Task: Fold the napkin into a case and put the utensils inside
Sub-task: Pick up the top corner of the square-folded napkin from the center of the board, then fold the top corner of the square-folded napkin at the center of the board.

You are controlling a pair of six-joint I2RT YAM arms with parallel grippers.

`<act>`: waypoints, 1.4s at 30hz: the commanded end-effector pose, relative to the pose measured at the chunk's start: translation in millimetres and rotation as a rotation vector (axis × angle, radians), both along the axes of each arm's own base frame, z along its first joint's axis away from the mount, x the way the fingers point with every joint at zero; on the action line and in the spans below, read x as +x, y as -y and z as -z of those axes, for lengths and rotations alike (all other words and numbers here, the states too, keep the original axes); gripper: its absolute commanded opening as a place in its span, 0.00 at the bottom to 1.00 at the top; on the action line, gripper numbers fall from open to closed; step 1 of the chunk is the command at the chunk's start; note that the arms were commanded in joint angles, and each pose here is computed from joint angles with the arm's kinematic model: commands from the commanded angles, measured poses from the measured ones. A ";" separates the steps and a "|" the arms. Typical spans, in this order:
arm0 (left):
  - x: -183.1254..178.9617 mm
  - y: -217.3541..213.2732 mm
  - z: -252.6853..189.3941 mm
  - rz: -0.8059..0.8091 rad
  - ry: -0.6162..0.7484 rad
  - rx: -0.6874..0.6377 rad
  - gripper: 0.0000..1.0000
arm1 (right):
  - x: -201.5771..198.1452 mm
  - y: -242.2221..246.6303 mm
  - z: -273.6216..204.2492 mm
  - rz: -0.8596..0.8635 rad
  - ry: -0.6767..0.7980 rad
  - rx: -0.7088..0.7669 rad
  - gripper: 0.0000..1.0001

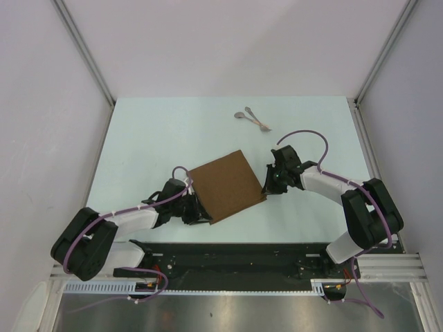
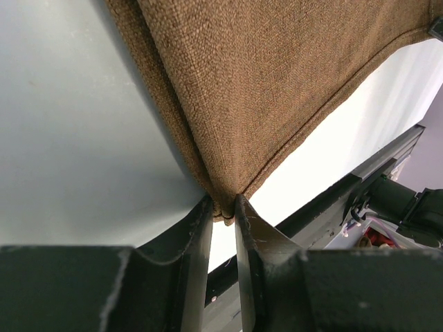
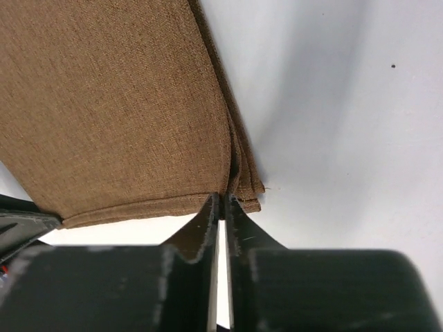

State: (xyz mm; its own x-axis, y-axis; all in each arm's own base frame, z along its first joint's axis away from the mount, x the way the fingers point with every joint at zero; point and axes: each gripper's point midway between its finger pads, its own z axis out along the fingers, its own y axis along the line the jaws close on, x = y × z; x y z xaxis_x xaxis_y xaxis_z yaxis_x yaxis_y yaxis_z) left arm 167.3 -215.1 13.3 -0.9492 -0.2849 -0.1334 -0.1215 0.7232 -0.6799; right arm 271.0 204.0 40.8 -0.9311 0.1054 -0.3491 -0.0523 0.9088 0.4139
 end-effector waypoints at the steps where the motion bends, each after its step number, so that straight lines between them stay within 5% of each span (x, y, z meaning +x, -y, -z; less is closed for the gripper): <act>1: -28.8 -26.4 31.5 -0.006 -0.099 0.136 0.26 | 8.1 -8.3 -18.9 -0.006 0.044 0.034 0.05; 4: -28.5 -27.9 31.7 -0.011 -0.095 0.143 0.27 | 7.3 -8.8 -21.7 -0.008 0.043 0.035 0.17; 19: -28.8 -27.3 30.6 -0.007 -0.092 0.138 0.27 | 3.2 -14.9 -26.3 -0.014 0.032 0.079 0.07; 20: -29.1 -27.0 29.8 -0.004 -0.093 0.137 0.28 | 5.2 -17.7 -28.0 -0.019 0.041 0.089 0.00; 26: -33.2 -26.9 -3.0 -0.042 -0.097 0.100 0.45 | 17.4 -51.6 -42.8 -0.122 0.088 0.205 0.00; 31: -15.2 -50.1 -38.0 -0.174 -0.035 0.140 0.49 | 29.5 -100.1 -37.9 -0.230 0.085 0.273 0.00; 35: 25.5 -75.9 -64.3 -0.301 0.101 0.130 0.40 | 46.0 -153.8 -40.2 -0.296 0.081 0.396 0.00; 42: 68.8 -71.0 -75.0 -0.277 0.164 0.064 0.20 | 67.9 -222.0 -50.7 -0.339 0.086 0.558 0.00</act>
